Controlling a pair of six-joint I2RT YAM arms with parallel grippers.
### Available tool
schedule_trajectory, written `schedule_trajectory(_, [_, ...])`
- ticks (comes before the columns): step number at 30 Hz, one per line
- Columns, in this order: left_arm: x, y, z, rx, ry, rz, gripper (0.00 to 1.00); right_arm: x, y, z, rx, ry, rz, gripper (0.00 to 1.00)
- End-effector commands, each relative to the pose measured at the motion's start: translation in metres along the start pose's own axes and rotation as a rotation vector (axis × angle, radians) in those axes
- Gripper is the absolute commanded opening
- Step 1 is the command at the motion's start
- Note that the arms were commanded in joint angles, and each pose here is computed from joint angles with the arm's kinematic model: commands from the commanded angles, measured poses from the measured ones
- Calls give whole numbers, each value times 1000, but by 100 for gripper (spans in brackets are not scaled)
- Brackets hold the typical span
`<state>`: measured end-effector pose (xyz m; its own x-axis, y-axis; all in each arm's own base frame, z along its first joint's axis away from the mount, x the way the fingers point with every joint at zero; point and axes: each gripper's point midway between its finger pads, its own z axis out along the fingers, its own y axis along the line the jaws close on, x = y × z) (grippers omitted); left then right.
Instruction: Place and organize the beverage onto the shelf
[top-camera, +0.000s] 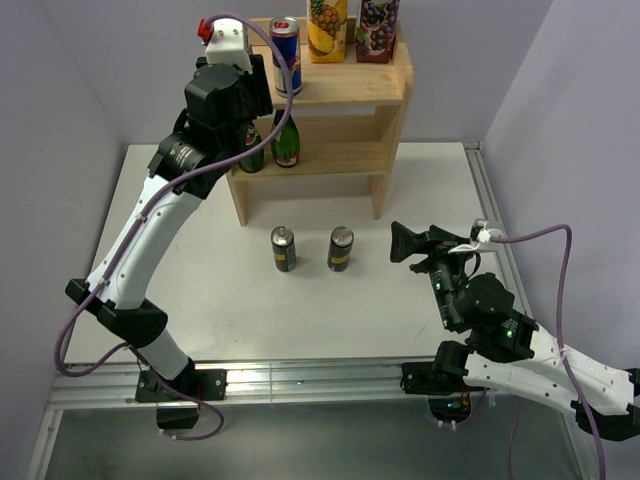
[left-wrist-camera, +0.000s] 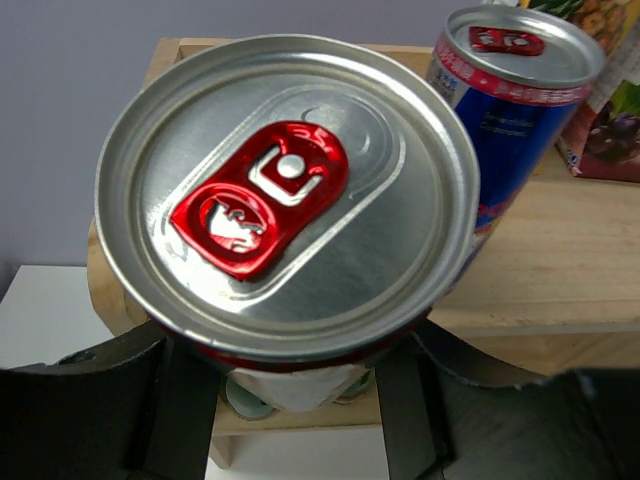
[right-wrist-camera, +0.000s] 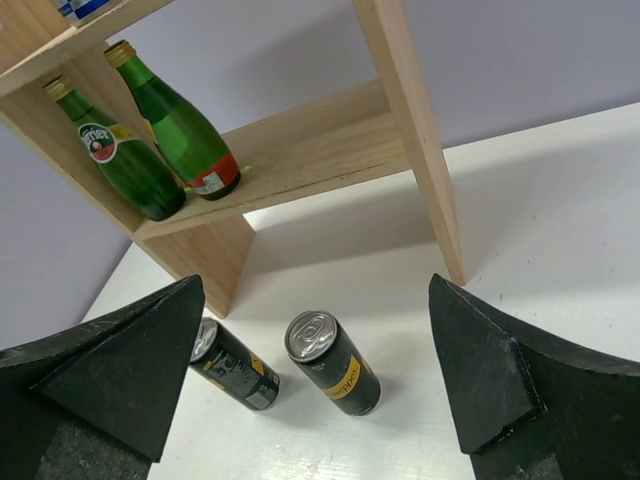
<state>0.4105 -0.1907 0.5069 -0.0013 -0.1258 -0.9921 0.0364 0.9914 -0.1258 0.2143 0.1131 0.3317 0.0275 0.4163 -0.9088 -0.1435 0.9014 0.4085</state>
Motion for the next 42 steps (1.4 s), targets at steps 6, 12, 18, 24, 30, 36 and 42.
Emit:
schedule_trajectory(6, [-31,10,21,28,-83,-44,0,-1,-10,-3,26,-11,29,100])
schedule_trajectory(12, [-28,13,36,12,-86,-30,0,7,-10,-2,26,2,24,100])
schedule_trajectory(18, [-19,18,52,7,-78,-35,0,12,-7,0,26,11,22,100])
schedule_trajectory(24, [-9,22,65,-1,-63,-30,0,15,-7,0,26,17,16,100])
schedule_trajectory(30, [-2,22,66,5,-48,-30,18,16,-6,1,25,19,18,100])
schedule_trajectory(36, [-9,25,58,7,-71,-44,65,17,-5,1,23,23,19,100])
schedule_trajectory(42, [-5,22,62,14,-55,-36,75,16,-4,1,22,23,17,100])
